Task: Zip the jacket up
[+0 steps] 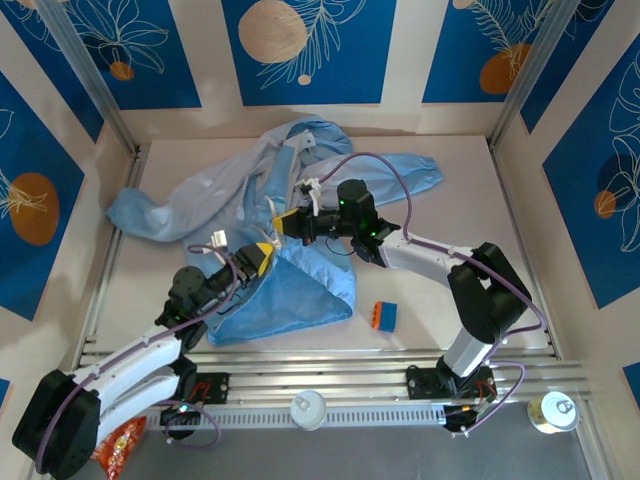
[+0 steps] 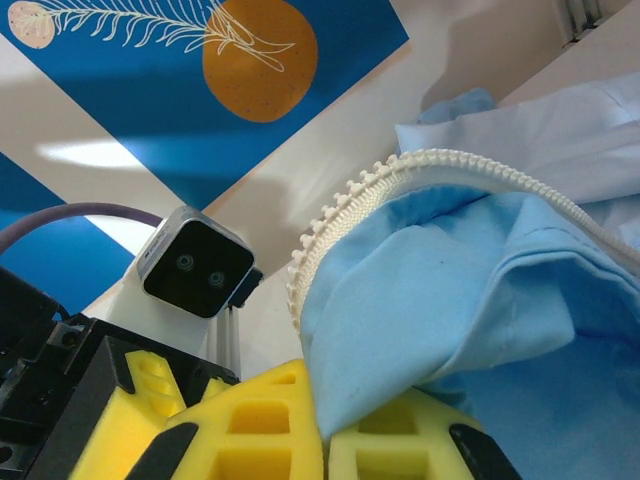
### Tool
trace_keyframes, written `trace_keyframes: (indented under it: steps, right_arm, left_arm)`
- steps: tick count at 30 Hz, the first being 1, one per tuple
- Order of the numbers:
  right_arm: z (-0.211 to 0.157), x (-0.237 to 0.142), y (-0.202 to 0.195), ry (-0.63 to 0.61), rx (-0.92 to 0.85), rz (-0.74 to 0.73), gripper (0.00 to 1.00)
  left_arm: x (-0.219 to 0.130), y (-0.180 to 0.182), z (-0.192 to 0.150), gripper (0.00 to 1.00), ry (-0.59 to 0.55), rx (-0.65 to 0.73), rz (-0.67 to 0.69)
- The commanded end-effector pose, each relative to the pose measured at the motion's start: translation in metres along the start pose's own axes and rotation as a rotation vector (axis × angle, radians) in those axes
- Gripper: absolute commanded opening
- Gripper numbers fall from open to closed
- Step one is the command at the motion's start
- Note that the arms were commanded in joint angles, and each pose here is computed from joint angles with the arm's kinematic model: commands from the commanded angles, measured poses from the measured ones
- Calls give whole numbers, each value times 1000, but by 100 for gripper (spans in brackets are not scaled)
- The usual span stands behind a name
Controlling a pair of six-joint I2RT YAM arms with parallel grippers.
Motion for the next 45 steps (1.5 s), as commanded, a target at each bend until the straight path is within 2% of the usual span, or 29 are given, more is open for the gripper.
trace_keyframes:
  steps: [1, 5, 16, 25, 27, 32, 35, 38, 45]
  right_arm:
    - [4, 3, 7, -14, -33, 16, 0]
    - [3, 3, 5, -8, -27, 5, 0]
    - [-9, 10, -4, 41, 17, -34, 0]
    - [-36, 18, -25, 108, 101, -66, 6]
    - [-43, 17, -30, 113, 124, -74, 11]
    - [-51, 11, -37, 119, 138, -106, 33]
    - [-51, 3, -39, 123, 108, -143, 41]
    - [-49, -6, -38, 127, 46, -187, 46]
    - [-47, -29, -28, 168, -56, -223, 49]
  left_arm:
    - [1, -27, 0, 23, 15, 56, -96]
    - [-1, -27, -1, 0, 19, 74, -89]
    - [-21, -1, -30, 0, 189, 127, 108]
    - [-31, 37, -52, 0, 323, 130, 265]
    - [-34, 43, -55, 0, 335, 128, 291]
    - [-43, 56, -63, 0, 385, 129, 361]
    - [-45, 62, -69, 0, 427, 111, 383]
    - [-47, 64, -72, 0, 448, 99, 395]
    - [-52, 63, -73, 0, 482, 116, 439]
Point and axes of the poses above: each hand's point on the last joint's axis, 136 mm out from that joint toward the fingers, its own x axis out along the fingers, its own y axis along the line the jaws close on, z = x × y, the point moved 2 cm from there along -x, back along the fingers, and after that the axes turned 7 degrees about x, right-handed, at the moved point
